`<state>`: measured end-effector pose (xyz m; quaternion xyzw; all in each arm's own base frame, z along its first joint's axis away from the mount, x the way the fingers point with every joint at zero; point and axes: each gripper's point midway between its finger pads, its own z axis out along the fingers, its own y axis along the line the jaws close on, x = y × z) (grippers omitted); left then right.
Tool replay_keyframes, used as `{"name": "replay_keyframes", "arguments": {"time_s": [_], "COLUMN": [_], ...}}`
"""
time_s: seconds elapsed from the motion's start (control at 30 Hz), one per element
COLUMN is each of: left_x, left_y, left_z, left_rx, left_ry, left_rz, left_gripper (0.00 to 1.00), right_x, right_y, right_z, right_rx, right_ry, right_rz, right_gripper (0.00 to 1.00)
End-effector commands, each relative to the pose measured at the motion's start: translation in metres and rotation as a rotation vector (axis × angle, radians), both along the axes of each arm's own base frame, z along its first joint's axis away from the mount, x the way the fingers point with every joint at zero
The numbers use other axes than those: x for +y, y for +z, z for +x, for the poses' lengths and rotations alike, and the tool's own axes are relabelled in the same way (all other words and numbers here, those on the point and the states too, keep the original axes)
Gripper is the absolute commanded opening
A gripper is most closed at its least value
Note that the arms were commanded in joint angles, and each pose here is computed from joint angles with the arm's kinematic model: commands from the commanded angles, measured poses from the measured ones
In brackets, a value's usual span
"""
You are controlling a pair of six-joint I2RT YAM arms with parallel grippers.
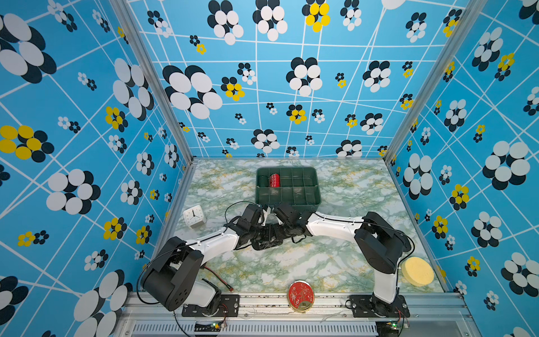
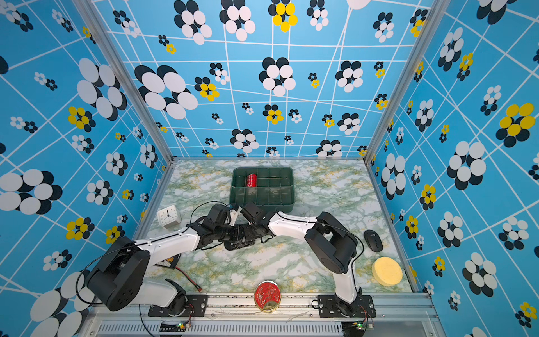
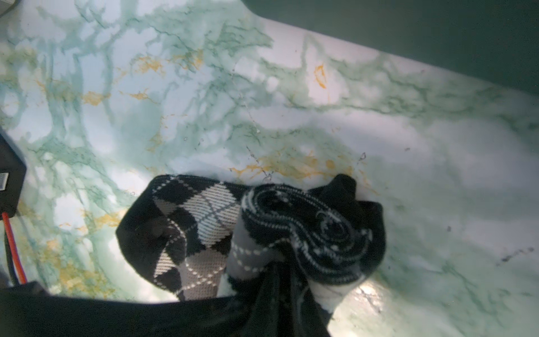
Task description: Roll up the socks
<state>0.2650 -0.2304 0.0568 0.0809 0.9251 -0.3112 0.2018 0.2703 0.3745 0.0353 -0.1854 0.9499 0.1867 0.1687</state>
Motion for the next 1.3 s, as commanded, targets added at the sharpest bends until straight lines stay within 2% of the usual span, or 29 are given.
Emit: {"name": "replay_keyframes", "arguments": {"time_s": [0.0, 0.27, 0.6, 0.8, 0.93, 1.17, 1.27], "left_x": [0.014, 0.027, 0.031, 0.032, 0.035, 0.036, 0.035], "left_y": [-0.029, -0.049, -0.059, -0.063, -0.065, -0.068, -0.069], "left_z": [-0.009, -0.021, -0.026, -0.028, -0.031, -0.034, -0.035], "left_rx": [0.067, 0.118, 0.139, 0.149, 0.154, 0.162, 0.169], "left_ry": [0.016, 0.015, 0.015, 0.009, 0.008, 0.007, 0.004], "left_rz": [0.102, 0.175, 0.197, 0.209, 0.219, 0.217, 0.217], "left_gripper": [0.02, 0.00, 0.00, 0.00, 0.00, 0.00, 0.00], "right_x": [-0.029, -0.026, -0.020, -0.019, -0.028, -0.043, -0.040], "right_y": [-0.050, -0.042, -0.039, -0.008, 0.014, 0.010, 0.006], "right_z": [-0.040, -0.037, -0.035, -0.024, -0.017, -0.019, -0.021], "right_rx": [0.134, 0.120, 0.124, 0.083, 0.062, 0.079, 0.108], "right_ry": [0.041, 0.023, 0.013, -0.044, -0.101, -0.180, -0.199], "right_rz": [-0.147, -0.111, -0.068, 0.101, 0.222, 0.290, 0.366], "right_gripper": [0.13, 0.13, 0.18, 0.21, 0.28, 0.35, 0.36]}}
